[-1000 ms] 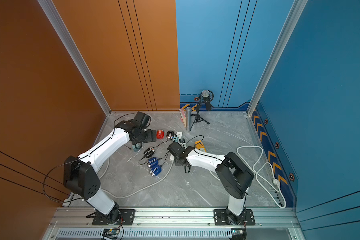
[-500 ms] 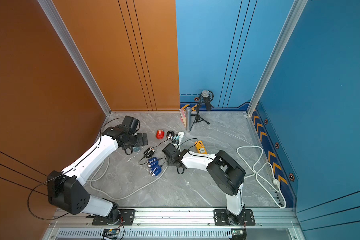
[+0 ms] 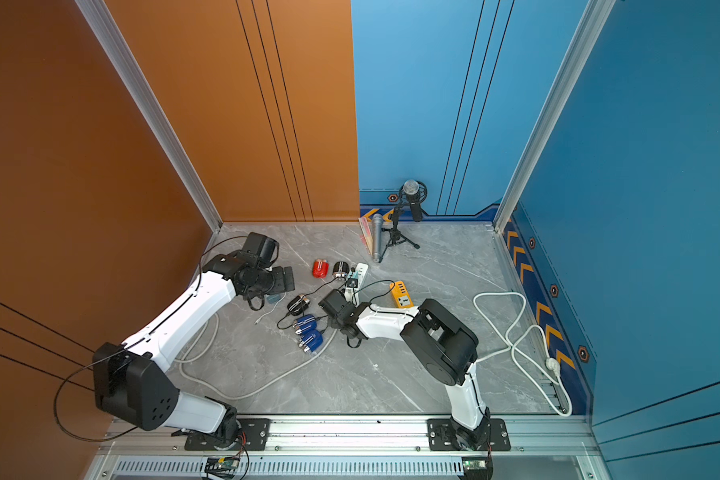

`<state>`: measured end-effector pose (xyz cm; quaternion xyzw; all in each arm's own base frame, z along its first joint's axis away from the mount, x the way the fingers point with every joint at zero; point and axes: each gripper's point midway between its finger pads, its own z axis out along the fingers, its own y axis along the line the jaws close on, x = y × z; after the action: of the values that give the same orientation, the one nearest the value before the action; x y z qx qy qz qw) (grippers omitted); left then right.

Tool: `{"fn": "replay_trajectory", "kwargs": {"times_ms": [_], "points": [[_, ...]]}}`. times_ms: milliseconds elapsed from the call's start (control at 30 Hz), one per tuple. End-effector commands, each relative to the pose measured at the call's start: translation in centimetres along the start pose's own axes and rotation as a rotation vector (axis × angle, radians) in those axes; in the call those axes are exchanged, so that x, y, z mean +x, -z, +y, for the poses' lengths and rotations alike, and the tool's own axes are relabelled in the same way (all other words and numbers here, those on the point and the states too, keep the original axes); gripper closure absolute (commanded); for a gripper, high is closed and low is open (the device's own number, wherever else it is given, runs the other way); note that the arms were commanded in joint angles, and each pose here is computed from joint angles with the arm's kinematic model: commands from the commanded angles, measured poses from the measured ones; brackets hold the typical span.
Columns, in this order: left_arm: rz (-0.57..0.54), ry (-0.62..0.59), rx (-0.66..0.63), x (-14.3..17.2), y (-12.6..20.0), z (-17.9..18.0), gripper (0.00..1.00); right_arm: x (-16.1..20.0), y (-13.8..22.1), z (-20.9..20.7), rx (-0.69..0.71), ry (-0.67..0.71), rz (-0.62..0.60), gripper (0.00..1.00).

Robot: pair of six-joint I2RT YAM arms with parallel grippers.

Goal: Unplug the electric shaver
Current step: Move the socket to the center of the board.

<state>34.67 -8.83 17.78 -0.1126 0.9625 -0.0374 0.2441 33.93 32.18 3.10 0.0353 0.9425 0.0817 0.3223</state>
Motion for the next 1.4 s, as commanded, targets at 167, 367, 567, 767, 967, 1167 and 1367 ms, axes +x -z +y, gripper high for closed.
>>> {"fn": "replay_trajectory", "kwargs": {"times_ms": [167,367,567,767,967,1167,1367], "points": [[-0.001,-0.001,0.0,-0.2,0.4,0.2,0.03,-0.2,-0.3,-3.7,0.185,0.033,-0.036,0.28],[0.003,-0.007,0.008,-0.5,0.2,-0.3,0.03,0.3,0.7,-5.5,0.205,0.125,-0.023,0.5],[0.0,-0.034,0.031,-1.4,0.2,-1.8,0.03,1.4,1.1,-6.3,0.181,0.221,0.032,0.61],[-0.019,-0.077,0.076,-2.7,0.4,-5.1,0.03,3.1,2.3,-7.8,0.143,0.233,0.072,0.64],[0.005,-0.116,0.125,-2.6,-0.6,-9.6,0.04,5.1,3.8,-8.8,0.064,0.259,0.097,0.65],[0.056,-0.158,0.159,-1.3,-2.4,-13.4,0.04,6.7,5.0,-9.3,0.0,0.339,0.129,0.65],[0.099,-0.154,0.171,0.4,-3.7,-16.0,0.04,8.0,6.3,-10.6,-0.045,0.349,0.143,0.65]]}}
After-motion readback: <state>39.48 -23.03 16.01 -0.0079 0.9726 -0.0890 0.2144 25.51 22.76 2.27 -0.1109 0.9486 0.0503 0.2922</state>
